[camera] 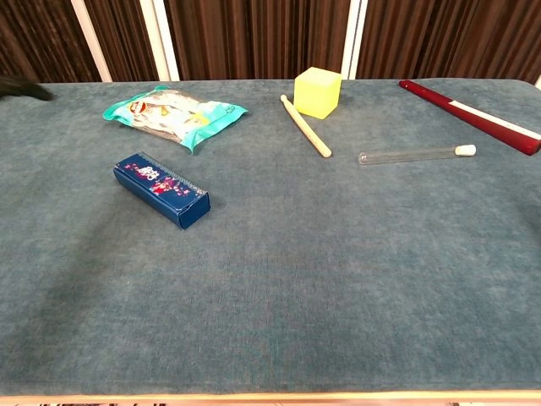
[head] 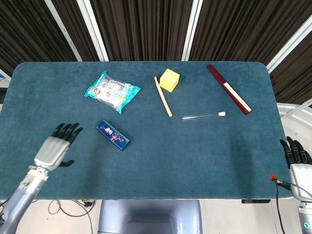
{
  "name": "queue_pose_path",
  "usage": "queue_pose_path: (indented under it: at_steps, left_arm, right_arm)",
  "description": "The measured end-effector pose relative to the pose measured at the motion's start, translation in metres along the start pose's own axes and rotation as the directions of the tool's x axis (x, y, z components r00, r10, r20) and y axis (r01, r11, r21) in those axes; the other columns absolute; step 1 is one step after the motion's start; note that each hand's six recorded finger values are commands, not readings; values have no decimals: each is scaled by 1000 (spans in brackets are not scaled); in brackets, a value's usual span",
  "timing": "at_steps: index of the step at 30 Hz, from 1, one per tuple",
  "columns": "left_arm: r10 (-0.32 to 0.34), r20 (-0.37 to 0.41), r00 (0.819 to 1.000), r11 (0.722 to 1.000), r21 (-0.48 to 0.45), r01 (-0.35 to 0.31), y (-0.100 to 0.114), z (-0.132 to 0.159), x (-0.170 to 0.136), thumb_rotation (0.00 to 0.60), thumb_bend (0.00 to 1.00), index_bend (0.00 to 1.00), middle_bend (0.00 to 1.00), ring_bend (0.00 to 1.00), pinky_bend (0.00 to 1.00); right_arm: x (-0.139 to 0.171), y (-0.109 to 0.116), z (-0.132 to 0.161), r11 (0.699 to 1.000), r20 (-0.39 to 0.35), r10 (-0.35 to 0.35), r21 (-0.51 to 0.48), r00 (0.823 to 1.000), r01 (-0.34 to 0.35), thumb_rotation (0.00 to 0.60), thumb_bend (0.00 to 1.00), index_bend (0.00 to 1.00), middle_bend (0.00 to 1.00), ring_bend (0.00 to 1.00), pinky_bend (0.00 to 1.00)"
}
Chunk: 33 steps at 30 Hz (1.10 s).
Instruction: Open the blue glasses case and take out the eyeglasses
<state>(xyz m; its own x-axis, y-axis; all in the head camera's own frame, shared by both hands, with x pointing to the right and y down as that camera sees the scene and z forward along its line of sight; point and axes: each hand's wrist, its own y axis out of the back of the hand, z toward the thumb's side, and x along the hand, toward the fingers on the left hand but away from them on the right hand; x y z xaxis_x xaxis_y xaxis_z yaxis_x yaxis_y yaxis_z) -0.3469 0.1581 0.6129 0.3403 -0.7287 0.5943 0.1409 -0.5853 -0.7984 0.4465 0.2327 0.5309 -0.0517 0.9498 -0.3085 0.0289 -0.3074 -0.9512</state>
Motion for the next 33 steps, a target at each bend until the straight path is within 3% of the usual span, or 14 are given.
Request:
queue_pose_path:
  at_steps: [6, 15, 25, 33]
  left_arm:
    - [-105, 102, 989, 991, 92, 96, 0, 32, 57, 600, 69, 0, 0, 0, 0]
    - [-180, 121, 976, 976, 142, 163, -7, 63, 117, 600, 69, 0, 0, 0, 0]
    - [-254, 104, 962, 959, 154, 236, -28, 83, 142, 600, 69, 0, 75, 0, 0]
    - [-292, 50, 955, 945, 169, 280, -41, 76, 139, 600, 69, 0, 149, 0, 0]
  right_arm:
    - [-1, 0, -3, 1000, 11, 5, -6, 1000, -5, 600, 122, 0, 0, 0, 194]
    - [-1, -1, -5, 1000, 19, 15, -19, 1000, -15, 600, 122, 0, 0, 0, 194]
    - [-1, -1, -6, 999, 26, 22, -27, 999, -21, 600, 122, 0, 0, 0, 194]
    - [0, 0, -7, 999, 28, 24, -29, 999, -23, 600, 122, 0, 0, 0, 194]
